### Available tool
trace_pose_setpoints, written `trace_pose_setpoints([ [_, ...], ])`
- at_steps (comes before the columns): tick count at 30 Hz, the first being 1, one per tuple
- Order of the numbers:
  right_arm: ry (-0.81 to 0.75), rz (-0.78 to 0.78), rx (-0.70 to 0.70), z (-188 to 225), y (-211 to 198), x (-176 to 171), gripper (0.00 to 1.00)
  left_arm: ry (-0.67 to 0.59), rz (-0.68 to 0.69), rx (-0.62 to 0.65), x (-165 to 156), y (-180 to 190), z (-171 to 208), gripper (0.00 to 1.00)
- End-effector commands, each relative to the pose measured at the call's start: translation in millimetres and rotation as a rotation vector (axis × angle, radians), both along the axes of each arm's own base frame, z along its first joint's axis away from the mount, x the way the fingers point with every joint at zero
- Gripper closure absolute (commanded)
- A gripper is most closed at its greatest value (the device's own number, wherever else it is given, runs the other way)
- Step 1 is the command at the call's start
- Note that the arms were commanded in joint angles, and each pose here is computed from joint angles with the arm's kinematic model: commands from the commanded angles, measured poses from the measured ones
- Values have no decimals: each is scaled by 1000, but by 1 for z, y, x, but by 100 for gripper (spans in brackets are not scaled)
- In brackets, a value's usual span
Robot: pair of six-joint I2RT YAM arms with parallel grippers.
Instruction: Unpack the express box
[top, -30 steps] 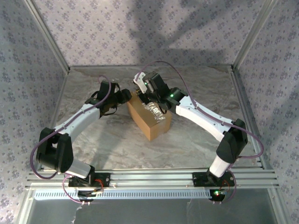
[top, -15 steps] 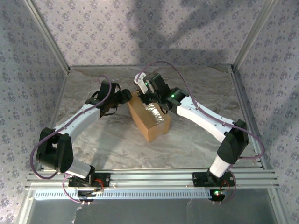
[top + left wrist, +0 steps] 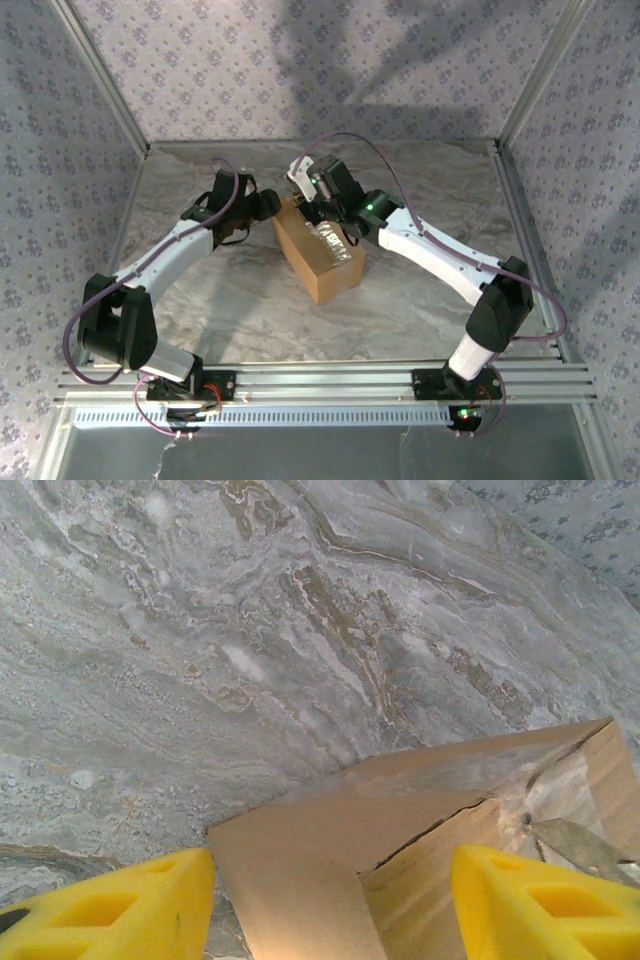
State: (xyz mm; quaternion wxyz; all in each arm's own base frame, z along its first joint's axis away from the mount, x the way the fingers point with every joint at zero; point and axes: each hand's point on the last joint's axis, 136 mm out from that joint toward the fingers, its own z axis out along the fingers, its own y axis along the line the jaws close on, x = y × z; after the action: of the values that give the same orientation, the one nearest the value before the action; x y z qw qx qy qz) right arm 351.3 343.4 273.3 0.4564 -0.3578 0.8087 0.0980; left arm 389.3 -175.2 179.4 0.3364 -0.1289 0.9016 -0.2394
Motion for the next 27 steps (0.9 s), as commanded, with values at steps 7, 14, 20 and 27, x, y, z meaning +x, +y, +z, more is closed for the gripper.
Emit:
trace_pose_setpoints([
  [7,157,-4,-110,-53,-13,-21,100,-59,-38,-1,11,-10,22,36],
  [14,153,1,-102,-48,-12,-22,100,-51,-67,24,20,-17,16,36],
  [20,149,-3,-117,-49,-13,-22,100,-28,-84,45,25,-20,7,37],
  [27,127,0,-151,-48,-13,-22,100,14,-84,66,23,-18,-9,37],
])
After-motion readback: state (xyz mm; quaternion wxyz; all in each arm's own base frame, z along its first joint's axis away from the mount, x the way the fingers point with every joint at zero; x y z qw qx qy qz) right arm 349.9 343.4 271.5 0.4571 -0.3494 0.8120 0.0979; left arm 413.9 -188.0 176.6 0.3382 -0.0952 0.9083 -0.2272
